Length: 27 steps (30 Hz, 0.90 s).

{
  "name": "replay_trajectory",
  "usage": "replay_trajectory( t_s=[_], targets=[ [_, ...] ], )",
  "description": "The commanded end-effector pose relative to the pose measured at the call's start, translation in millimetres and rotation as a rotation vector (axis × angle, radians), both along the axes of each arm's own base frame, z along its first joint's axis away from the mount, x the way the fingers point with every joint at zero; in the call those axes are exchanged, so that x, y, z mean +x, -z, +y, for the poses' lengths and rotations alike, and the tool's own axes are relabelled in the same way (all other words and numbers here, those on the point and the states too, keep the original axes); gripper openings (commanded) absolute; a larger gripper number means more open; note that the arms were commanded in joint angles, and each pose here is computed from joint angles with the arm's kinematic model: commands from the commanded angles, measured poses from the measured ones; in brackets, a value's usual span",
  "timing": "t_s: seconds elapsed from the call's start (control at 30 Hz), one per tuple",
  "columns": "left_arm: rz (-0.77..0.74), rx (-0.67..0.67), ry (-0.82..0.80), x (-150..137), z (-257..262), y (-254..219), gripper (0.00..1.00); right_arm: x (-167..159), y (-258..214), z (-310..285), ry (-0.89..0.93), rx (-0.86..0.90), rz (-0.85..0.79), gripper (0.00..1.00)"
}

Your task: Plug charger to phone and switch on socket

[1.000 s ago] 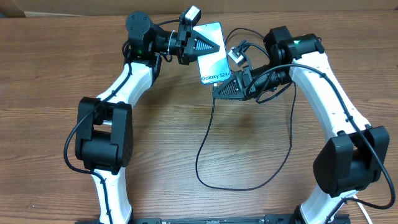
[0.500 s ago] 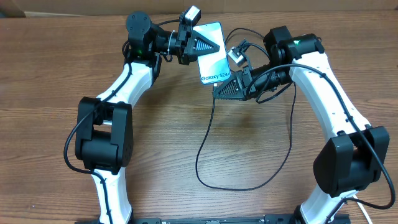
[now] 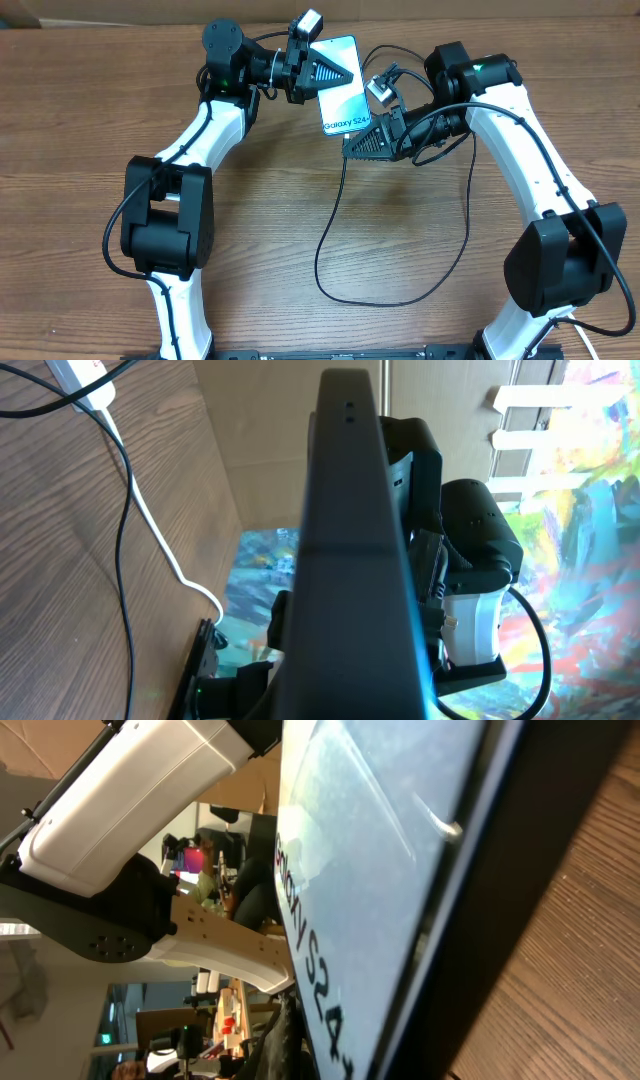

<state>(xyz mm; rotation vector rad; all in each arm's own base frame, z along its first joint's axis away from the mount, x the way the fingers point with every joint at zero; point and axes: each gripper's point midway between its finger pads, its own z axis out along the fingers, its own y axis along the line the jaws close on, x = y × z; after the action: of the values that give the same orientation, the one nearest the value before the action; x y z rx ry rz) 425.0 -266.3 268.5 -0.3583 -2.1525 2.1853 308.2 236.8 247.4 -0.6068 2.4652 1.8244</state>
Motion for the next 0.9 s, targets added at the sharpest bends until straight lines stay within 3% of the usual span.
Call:
replay_trajectory(
  t_s=[0.0,0.87],
  targets=[
    [-0.040,-0.003,0.030,-5.7,-5.0,-12.6,0.04,0.9,-16.2,-1.4,0.005,0.019,-0.056,0.04],
    [-0.041,-0.004,0.030,-5.9,-5.3,-12.7,0.04,5.4,-19.5,-7.0,0.026,0.038,-0.051,0.03]
  ],
)
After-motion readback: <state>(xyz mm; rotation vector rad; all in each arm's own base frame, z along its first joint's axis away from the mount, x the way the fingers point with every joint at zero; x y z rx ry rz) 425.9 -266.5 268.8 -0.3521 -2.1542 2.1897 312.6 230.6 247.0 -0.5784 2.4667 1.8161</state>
